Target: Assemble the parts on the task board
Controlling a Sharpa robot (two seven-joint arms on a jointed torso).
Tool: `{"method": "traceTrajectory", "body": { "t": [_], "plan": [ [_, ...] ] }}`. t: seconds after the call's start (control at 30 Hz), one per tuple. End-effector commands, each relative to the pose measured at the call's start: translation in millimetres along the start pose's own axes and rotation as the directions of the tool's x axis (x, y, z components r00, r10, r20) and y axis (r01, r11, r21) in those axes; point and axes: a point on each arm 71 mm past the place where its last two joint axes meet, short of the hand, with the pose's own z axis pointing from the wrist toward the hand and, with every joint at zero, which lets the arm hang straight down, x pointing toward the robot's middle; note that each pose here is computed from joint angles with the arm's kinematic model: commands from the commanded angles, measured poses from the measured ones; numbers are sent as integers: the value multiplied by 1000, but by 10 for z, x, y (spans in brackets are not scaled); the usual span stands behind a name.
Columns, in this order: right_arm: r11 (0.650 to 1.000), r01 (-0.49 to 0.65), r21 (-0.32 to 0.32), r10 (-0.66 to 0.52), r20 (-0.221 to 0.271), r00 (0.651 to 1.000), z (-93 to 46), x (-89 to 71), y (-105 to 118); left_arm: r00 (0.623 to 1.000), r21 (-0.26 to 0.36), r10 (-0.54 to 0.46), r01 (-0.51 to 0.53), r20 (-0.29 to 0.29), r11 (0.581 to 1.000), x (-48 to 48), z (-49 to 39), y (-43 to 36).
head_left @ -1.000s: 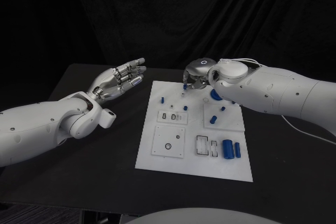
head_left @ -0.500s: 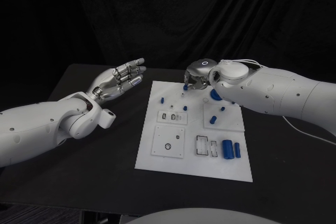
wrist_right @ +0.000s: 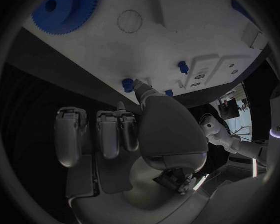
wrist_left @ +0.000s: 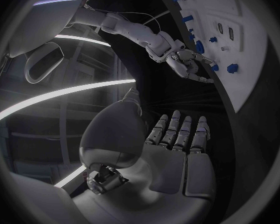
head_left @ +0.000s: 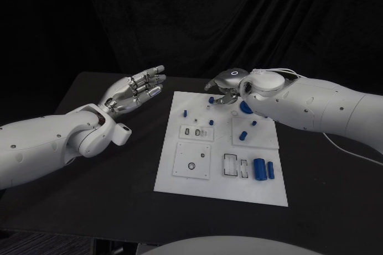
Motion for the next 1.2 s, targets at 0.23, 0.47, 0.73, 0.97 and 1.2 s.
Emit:
{"method": "traceTrajectory", "body": {
  "t": [0.23,0.47,0.73,0.97,1.2],
  "plan": [
    [998,-56,10,53,162,985,-178,-62,-167,1000,40,4,-3,-1,999,-44,-47,-38],
    [995,-80,58,70,146,987,-436,-135,-372,1000,40,5,-5,3,999,-59,-66,-39],
    [985,-101,140,91,71,993,-763,-62,-581,1000,41,4,-4,3,999,-61,-79,-41],
    [979,-59,193,57,16,998,-931,91,-709,1000,40,2,-2,1,999,-63,-83,-38],
    [977,-22,212,20,11,1000,-994,178,-738,1000,39,0,0,-2,999,-66,-82,-32]
  ]
}}
